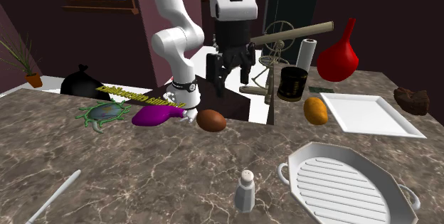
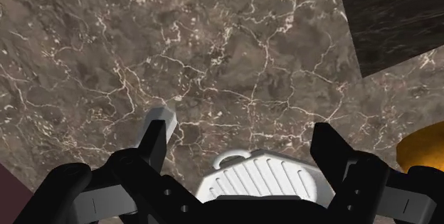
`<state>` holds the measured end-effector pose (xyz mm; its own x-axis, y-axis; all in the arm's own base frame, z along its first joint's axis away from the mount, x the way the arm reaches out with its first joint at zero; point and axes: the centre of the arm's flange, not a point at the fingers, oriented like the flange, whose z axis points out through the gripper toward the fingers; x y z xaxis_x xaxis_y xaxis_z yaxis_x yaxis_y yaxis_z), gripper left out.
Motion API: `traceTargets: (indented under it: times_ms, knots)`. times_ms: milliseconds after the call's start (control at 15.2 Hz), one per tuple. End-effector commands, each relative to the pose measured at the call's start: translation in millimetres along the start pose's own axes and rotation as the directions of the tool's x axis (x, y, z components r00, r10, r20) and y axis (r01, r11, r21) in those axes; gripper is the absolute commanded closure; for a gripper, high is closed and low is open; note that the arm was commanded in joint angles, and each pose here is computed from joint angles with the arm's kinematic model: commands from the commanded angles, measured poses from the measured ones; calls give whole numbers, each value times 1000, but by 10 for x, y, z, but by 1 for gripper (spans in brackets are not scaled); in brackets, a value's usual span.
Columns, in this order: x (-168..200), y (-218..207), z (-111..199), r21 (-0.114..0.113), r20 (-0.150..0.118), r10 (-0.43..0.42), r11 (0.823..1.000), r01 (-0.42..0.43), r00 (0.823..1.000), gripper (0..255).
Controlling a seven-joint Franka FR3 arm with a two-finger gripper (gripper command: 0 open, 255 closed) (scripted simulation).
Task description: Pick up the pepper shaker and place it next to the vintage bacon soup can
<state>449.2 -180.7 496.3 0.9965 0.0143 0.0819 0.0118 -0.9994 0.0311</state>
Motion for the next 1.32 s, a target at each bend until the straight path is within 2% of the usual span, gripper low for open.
traceTargets:
  times_ms: [0,792,1254]
  knots:
    - [165,206,199,10,-1,-15,1000,15,1000,0]
    - [1071,1138,1211,80,-7,-100,992,100,995,0]
    - [1078,1119,1536,81,-7,-101,992,101,995,0]
